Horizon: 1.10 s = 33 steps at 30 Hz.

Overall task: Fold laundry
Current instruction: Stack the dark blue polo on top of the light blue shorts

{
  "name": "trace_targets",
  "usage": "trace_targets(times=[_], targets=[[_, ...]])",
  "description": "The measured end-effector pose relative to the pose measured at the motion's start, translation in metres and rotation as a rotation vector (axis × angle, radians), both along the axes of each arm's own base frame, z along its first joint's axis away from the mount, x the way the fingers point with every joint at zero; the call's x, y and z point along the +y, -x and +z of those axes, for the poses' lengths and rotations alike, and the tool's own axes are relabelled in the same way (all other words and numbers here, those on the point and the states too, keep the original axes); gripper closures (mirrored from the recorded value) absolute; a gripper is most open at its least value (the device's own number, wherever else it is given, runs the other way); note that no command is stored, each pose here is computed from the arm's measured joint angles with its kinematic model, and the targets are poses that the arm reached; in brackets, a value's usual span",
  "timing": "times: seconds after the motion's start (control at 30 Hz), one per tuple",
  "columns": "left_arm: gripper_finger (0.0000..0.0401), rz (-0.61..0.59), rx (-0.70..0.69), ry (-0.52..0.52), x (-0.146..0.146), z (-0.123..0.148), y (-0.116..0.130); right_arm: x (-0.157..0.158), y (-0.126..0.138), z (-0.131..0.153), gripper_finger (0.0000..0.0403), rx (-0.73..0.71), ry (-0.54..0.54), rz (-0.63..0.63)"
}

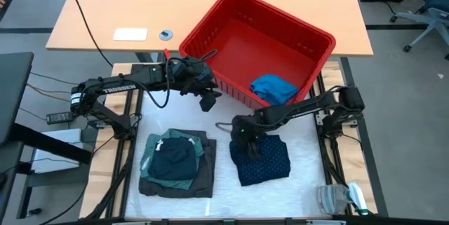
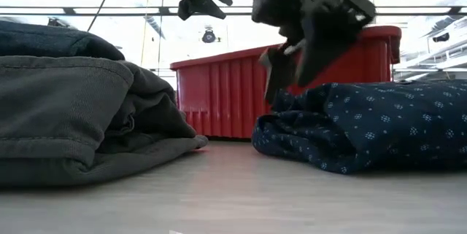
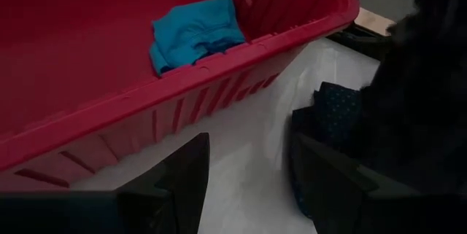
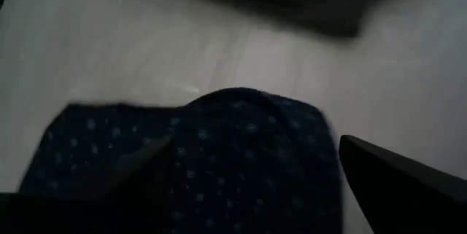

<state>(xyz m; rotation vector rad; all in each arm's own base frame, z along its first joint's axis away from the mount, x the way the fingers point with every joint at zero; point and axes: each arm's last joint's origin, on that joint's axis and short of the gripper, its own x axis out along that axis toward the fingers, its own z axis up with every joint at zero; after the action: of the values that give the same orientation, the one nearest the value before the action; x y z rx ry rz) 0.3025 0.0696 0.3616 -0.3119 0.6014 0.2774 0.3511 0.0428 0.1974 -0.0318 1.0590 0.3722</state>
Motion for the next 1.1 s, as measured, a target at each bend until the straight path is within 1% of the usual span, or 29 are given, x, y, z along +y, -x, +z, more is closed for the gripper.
trace_targets(times=[0.07, 0.17, 0.27, 0.33, 0.4, 0.43, 0.5, 0.57, 0.6, 0.7, 0.73, 0.77, 0.83, 0.9, 1.0, 1.1], targets=[[0.0200, 0.000, 0.000, 0.000, 0.000, 0.000, 0.000, 0.003, -0.004, -0.016, 0.0030, 0.026, -0.001, 0.083], [0.0200, 0.000, 0.014, 0.003, 0.000, -0.001, 0.001, 0.004, -0.009, -0.043, 0.0028, 0.087, 0.021, 0.131], [0.0200, 0.000, 0.038, 0.009, -0.001, -0.003, 0.002, 0.004, -0.014, -0.060, 0.0020, 0.114, 0.052, 0.132], [0.0200, 0.002, 0.045, 0.011, 0.000, -0.004, 0.002, 0.003, -0.016, -0.072, 0.0018, 0.148, 0.110, 0.094], [0.0200, 0.005, 0.057, 0.015, 0.001, -0.007, 0.000, 0.003, -0.017, -0.080, 0.0028, 0.173, 0.120, 0.088], [0.0200, 0.009, 0.072, 0.020, 0.002, -0.009, 0.000, 0.003, -0.018, -0.083, 0.0041, 0.185, 0.120, 0.085], [0.0200, 0.016, 0.094, 0.028, 0.005, -0.014, -0.003, 0.003, -0.018, -0.085, 0.0081, 0.198, 0.124, 0.071], [0.0200, 0.024, 0.115, 0.042, 0.005, -0.017, -0.003, 0.003, -0.017, -0.086, 0.0144, 0.206, 0.123, 0.062], [0.0200, 0.024, 0.125, 0.045, 0.005, -0.020, -0.005, 0.003, -0.017, -0.086, 0.0180, 0.208, 0.115, 0.064], [0.0200, 0.031, 0.139, 0.056, 0.005, -0.023, -0.006, 0.003, -0.017, -0.086, 0.0311, 0.217, 0.074, 0.055], [0.0200, 0.032, 0.138, 0.057, 0.005, -0.023, -0.007, 0.002, -0.017, -0.085, 0.0350, 0.218, 0.058, 0.042], [0.0200, 0.032, 0.130, 0.056, 0.006, -0.024, -0.008, 0.000, -0.017, -0.084, 0.0360, 0.220, 0.043, 0.028], [0.0200, 0.035, 0.129, 0.057, 0.007, -0.024, -0.009, -0.004, -0.018, -0.080, 0.0360, 0.225, 0.019, -0.032], [0.0200, 0.040, 0.129, 0.058, 0.008, -0.024, -0.009, -0.010, -0.018, -0.069, 0.0360, 0.227, 0.009, -0.090], [0.0200, 0.046, 0.108, 0.053, 0.010, -0.023, -0.010, -0.024, -0.015, -0.040, 0.0360, 0.211, 0.021, -0.175], [0.0200, 0.056, 0.094, 0.050, 0.014, -0.022, -0.010, -0.042, -0.014, 0.010, 0.0360, 0.103, -0.001, -0.243]])
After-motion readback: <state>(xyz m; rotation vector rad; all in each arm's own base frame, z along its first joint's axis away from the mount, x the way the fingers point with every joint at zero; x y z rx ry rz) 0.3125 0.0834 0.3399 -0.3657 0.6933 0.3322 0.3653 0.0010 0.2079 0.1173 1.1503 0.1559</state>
